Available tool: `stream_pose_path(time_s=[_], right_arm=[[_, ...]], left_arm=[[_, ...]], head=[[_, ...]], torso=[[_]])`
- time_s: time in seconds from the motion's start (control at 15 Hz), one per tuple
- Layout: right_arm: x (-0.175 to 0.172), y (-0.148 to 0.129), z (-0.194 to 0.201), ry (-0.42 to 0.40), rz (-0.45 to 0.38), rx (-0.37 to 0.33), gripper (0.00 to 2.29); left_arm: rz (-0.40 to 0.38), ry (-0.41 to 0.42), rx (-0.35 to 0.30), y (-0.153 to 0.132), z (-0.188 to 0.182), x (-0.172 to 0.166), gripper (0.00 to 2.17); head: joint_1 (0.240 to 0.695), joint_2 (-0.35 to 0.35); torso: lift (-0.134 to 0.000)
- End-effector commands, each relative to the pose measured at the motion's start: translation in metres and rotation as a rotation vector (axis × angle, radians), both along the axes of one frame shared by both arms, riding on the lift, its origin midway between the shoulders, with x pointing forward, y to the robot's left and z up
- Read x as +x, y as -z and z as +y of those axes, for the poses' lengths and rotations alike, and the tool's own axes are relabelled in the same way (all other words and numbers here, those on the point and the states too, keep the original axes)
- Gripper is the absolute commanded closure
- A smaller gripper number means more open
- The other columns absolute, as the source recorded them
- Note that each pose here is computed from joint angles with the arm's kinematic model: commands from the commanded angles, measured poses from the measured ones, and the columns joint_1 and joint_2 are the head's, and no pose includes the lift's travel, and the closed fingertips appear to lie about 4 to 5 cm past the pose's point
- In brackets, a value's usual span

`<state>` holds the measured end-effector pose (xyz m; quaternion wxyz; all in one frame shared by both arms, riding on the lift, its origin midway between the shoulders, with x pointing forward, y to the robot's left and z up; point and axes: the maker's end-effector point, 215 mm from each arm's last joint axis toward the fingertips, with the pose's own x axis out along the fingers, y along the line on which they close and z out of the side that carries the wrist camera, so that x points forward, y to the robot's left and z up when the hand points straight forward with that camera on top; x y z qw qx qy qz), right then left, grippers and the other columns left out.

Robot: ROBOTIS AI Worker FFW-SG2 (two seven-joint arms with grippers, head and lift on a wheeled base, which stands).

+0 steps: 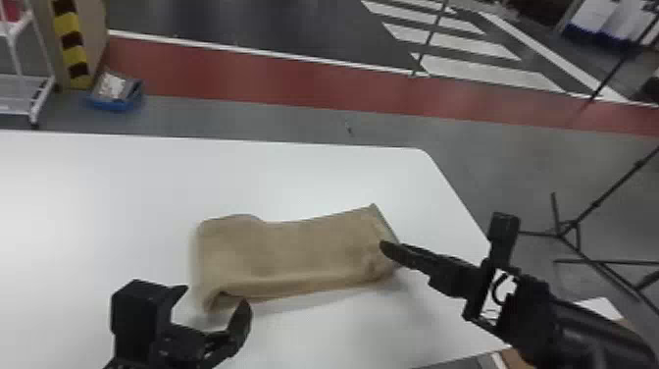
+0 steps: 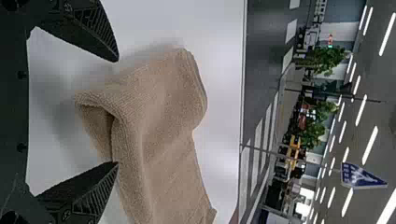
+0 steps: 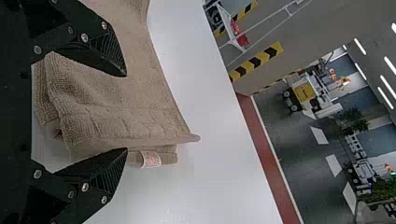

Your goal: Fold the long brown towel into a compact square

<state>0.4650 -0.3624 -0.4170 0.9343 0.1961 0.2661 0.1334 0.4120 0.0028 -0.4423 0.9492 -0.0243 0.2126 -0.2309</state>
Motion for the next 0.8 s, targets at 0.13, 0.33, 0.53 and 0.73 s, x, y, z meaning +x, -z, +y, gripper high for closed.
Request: stream_pose_path(time_s=[0.13,0.33,0.53,0.73], right_arm=[[-0.004,0.006,-0.011,0.029,0.032,0.007,0.36],[-0.011,0.009,-0.023,0.065,0.062,0.025,0.36],[-0.008,0.014,-0.039,0.094,0.077,0.02,0.31],[0.005,0.033,-0.042,0.098,0.121,0.02,0.31]], left_arm=[[-0.04,0.061,0.119,0.003,-0.011,0.002,0.04],[-0.043,0.064,0.121,0.001,-0.01,0.005,0.08],[-0.036,0.061,0.115,0.003,-0.009,0.002,0.08],[-0.047,0.05,0.093,-0.003,-0.004,0.0,0.08]], head=[[0.695,-0.35],[0.695,-0.35],[0.695,-0.35],[0.695,-0.35]], torso=[[-0.123],[-0.123],[-0.123],[-0.123]])
